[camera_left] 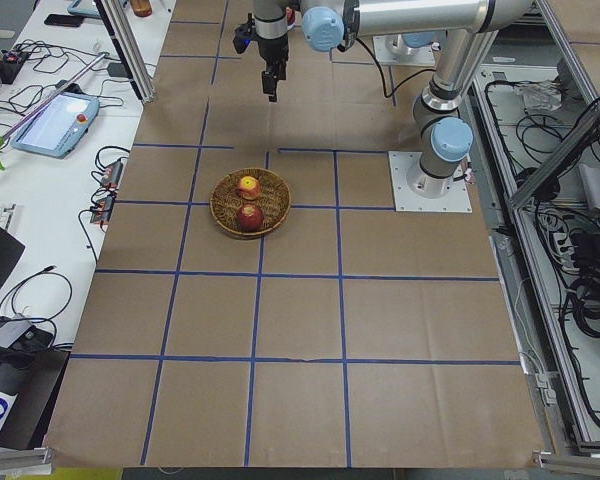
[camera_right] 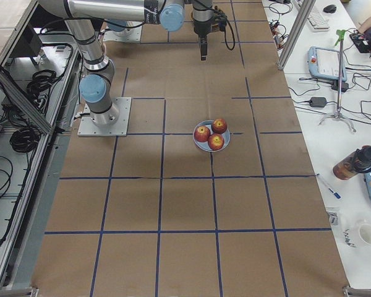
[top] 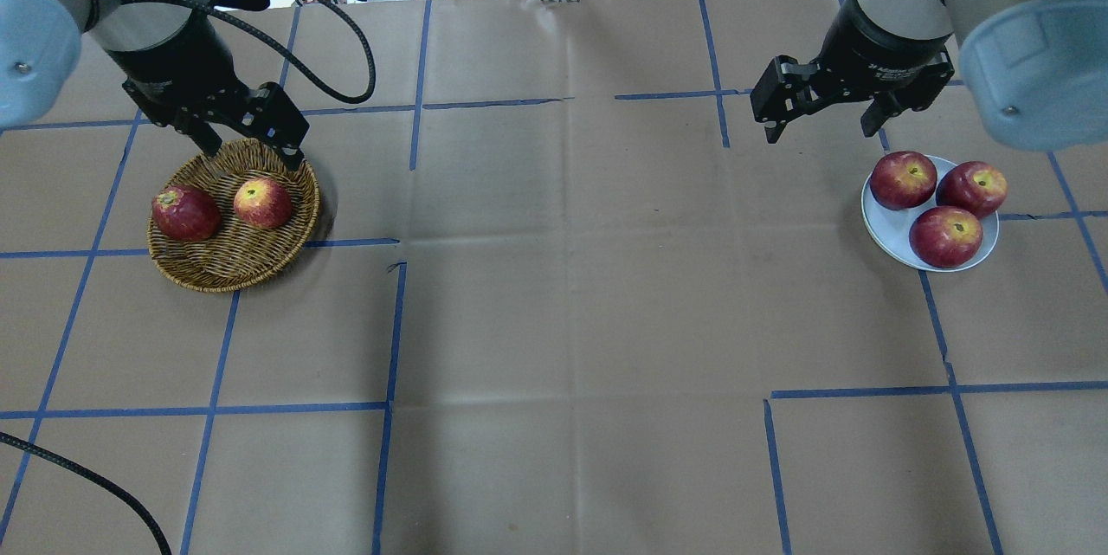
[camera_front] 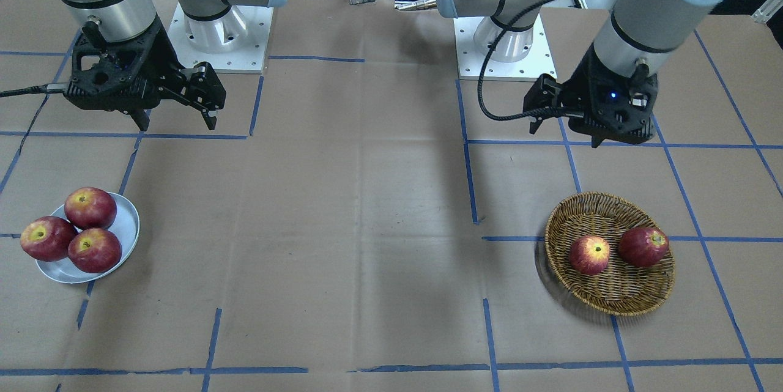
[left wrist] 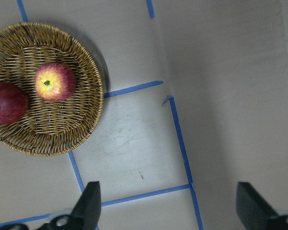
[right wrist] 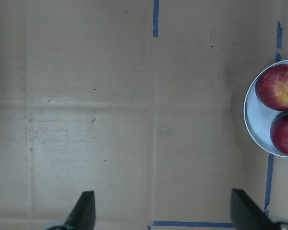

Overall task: Transfer apple from basket to plate
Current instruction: 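Lower the left gripper onto the yellow-red apple in the wicker basket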

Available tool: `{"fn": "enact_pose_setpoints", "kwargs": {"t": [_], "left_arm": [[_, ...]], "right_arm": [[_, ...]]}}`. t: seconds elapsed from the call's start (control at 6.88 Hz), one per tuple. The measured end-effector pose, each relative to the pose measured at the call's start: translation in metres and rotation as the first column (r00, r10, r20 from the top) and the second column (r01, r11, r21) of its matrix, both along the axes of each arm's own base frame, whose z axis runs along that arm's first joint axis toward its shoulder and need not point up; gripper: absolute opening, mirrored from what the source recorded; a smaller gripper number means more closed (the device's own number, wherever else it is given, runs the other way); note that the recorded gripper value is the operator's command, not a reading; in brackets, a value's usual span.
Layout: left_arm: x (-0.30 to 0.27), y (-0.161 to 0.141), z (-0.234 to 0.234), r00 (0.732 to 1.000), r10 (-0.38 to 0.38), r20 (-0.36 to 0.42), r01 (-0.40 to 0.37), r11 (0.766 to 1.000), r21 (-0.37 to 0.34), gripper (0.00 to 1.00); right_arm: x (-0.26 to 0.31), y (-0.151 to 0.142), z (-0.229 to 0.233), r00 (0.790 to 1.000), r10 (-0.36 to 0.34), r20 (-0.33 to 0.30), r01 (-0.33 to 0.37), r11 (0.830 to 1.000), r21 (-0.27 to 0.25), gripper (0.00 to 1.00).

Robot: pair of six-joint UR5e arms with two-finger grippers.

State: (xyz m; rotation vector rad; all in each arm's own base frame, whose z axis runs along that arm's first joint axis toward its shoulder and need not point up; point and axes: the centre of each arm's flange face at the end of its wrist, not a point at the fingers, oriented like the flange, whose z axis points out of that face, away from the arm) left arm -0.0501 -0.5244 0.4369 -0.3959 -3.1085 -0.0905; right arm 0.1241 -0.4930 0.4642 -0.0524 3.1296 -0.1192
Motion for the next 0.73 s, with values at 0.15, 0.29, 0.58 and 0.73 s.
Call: {"fn": "enact_pose_setpoints", "kwargs": {"t": [0.15,0.29,0.58,0.73], "left_arm": [[0.035,-0.007,-0.038,0.999,-0.034,0.0,0.034,0.999,-0.016,0.99],[0.062,-0.011,-0.077,0.998,-0.07,0.007,0.07,0.997,-0.04,0.99],[0.093,-0.023,-0.143,0.996,-0.085,0.017,0.086,0.994,-0.067,0.99],[0.103,-0.039,-0.171,0.992,-0.125,0.032,0.128,0.987,-0.099,0.99]], "right_arm": [[0.0,0.0,0.0,1.0,0.001,0.0,-0.001,1.0,0.0,1.0],[0.0,0.0,0.0,1.0,0.001,0.0,-0.001,1.0,0.0,1.0],[0.0,0.0,0.0,1.0,0.001,0.0,-0.001,1.0,0.0,1.0],[0.0,0.0,0.0,1.0,0.001,0.0,-0.001,1.0,0.0,1.0]]}}
